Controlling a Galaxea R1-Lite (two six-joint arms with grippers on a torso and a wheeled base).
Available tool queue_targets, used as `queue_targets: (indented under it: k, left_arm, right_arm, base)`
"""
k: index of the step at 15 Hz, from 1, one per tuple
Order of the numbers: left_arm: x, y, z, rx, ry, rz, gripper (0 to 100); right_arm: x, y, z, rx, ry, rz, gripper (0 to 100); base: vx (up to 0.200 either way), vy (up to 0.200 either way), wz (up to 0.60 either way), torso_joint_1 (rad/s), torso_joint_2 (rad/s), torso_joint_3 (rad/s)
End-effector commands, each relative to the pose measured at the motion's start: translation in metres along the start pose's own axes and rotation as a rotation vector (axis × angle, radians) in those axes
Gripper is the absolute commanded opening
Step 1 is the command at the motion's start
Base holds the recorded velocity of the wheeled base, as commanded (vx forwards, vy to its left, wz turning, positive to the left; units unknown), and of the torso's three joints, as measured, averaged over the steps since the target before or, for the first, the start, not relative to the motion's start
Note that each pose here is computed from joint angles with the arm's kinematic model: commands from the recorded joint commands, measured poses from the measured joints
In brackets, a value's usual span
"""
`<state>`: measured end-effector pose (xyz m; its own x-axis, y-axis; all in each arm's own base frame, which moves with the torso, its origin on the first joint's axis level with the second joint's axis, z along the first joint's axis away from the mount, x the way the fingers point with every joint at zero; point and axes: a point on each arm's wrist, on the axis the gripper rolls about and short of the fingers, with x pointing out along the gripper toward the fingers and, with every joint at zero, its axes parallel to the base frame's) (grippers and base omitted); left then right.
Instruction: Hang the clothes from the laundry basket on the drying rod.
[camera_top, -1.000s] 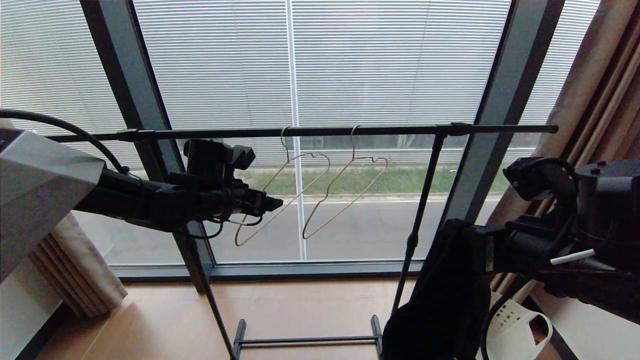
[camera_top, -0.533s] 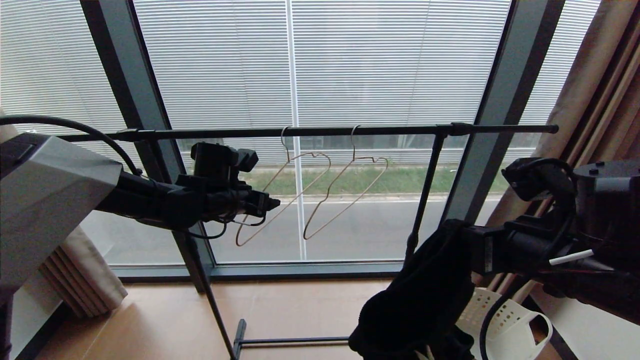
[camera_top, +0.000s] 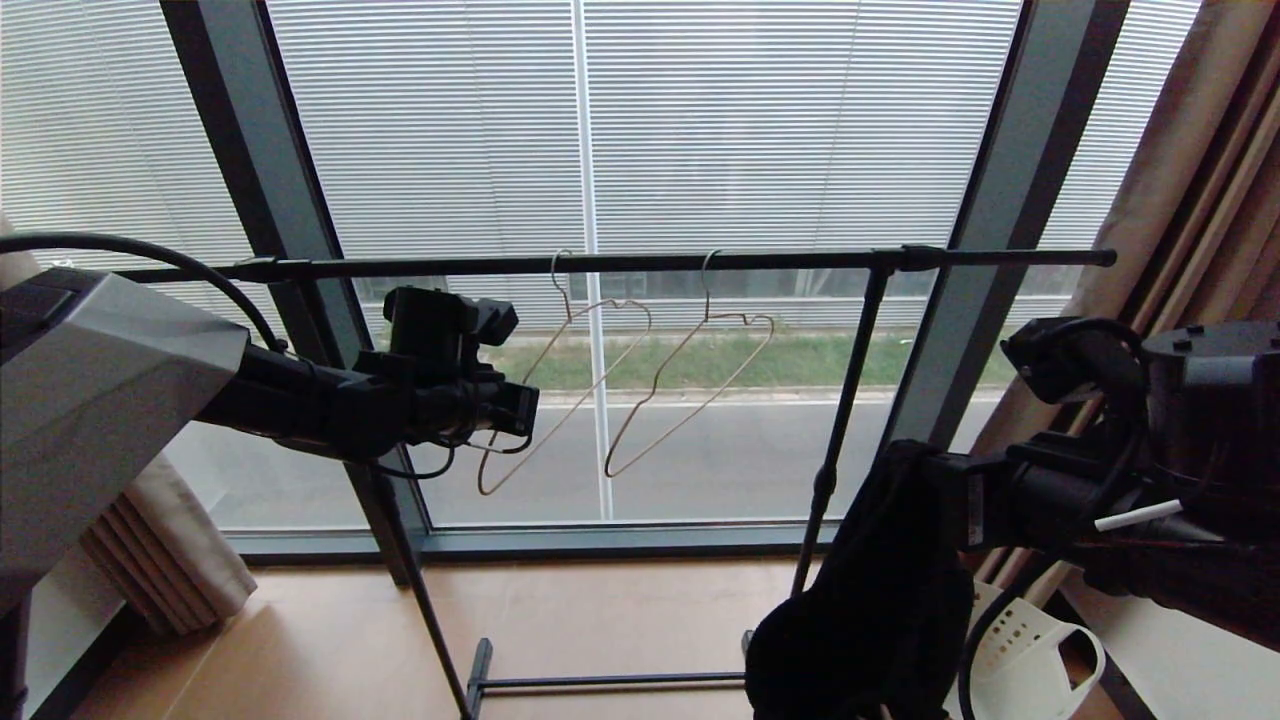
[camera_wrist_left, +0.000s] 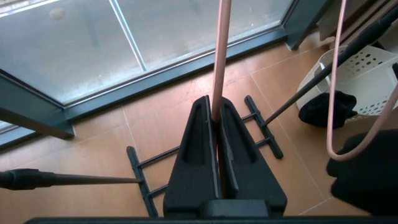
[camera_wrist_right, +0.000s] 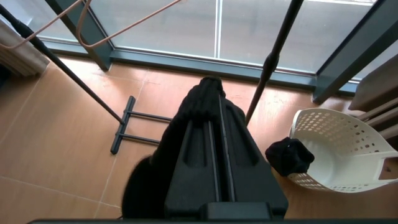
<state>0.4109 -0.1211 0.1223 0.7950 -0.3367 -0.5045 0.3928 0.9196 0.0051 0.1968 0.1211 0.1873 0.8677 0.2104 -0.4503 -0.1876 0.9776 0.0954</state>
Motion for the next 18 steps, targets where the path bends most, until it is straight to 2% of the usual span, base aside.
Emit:
queue_targets:
  k: [1, 5, 11, 16, 18]
  left_arm:
    - [-0.001, 0.0, 0.001, 0.0, -0.004, 0.001, 0]
    - [-0.01, 0.0, 0.011, 0.004, -0.073, 0.001, 0]
    - [-0.014, -0.003, 0.008, 0.004, -0.084, -0.001, 0]
    - [-0.054, -0.008, -0.002, 0.005, -0.068, -0.002, 0]
    - [-0.077, -0.009, -0.011, 0.006, -0.105, 0.003, 0]
  right_arm:
    - [0.001, 0.0, 0.0, 0.0, 0.002, 0.0, 0]
    - [0.001, 0.0, 0.0, -0.002, 0.002, 0.0, 0]
    - [0.001, 0.0, -0.001, -0.001, 0.003, -0.001, 0]
    - [0.001, 0.0, 0.0, 0.0, 0.002, 0.0, 0]
    - [0.0, 0.0, -0.001, 0.0, 0.002, 0.0, 0]
  base:
    - [0.0, 0.0, 0.0, 0.0, 0.0, 0.0]
    - [0.0, 0.0, 0.0, 0.0, 0.0, 0.0]
    - [0.0, 0.0, 0.0, 0.0, 0.0, 0.0]
    - [0.0, 0.0, 0.0, 0.0, 0.0, 0.0]
    - [0.0, 0.0, 0.0, 0.0, 0.0, 0.0]
